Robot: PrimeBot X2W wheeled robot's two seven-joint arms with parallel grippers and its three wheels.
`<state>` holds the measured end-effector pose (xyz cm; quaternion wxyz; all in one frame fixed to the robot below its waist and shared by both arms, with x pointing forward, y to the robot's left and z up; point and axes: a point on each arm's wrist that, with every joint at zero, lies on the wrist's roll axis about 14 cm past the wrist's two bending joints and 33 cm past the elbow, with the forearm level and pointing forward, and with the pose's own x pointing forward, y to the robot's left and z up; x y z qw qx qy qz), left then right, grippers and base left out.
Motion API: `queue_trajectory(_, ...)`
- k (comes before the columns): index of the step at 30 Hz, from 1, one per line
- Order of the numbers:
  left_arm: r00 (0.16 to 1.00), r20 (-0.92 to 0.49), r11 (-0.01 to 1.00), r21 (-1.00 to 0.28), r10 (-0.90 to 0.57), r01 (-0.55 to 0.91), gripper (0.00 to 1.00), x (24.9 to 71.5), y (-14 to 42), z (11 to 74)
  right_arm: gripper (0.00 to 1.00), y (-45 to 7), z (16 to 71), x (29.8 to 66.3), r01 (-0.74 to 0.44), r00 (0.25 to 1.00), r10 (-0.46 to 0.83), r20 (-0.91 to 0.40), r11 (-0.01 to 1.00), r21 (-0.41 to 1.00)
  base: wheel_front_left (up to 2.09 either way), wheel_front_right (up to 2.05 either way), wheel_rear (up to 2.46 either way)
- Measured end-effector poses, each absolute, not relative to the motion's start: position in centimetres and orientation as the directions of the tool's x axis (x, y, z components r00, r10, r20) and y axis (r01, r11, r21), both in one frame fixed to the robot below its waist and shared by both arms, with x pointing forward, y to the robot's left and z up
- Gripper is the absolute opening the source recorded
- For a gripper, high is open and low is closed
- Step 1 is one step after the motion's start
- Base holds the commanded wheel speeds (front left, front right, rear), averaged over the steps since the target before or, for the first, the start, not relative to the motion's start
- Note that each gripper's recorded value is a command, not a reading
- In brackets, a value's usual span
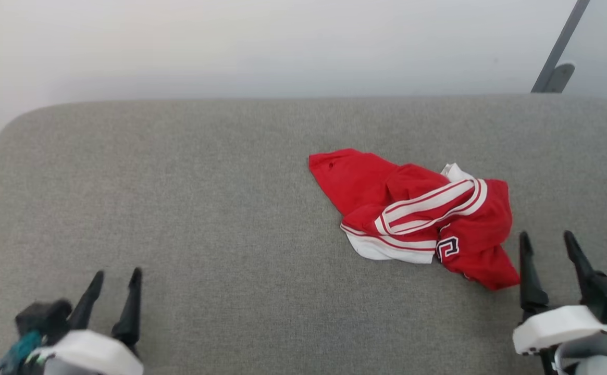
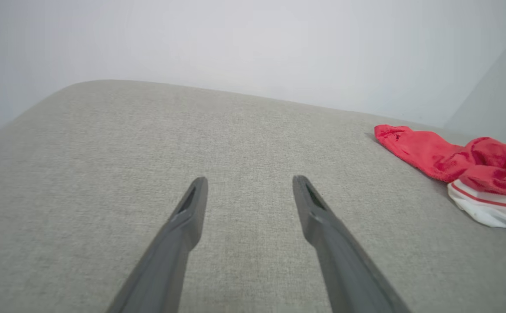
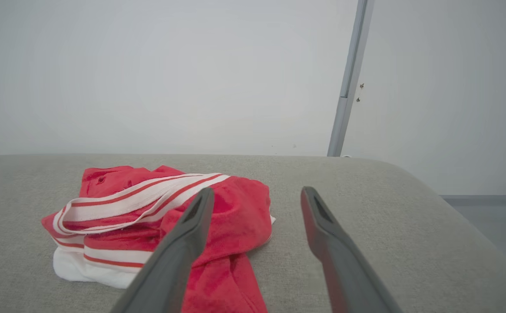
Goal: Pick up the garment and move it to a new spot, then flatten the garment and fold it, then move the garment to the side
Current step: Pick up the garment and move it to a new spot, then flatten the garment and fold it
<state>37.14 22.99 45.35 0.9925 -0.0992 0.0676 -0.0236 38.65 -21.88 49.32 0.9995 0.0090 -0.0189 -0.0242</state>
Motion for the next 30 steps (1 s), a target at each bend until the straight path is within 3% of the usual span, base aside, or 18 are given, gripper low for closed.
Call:
queue_trajectory(9,0.999,0.013,0.991,-0.129,0.047,-0.045,1.00,35.0,25.2,49.0,1.00,-23.0,51.5,37.7,0.079,0.991,-0.081,0.104,0.997,0.019,0.00,0.00,0.00)
queue_trajectory(30,0.999,-0.037,0.988,-0.154,0.023,-0.028,1.00,34.8,23.4,47.1,1.00,-22.9,49.8,38.8,0.063,0.997,-0.063,0.036,0.998,0.006,0.00,0.00,0.00)
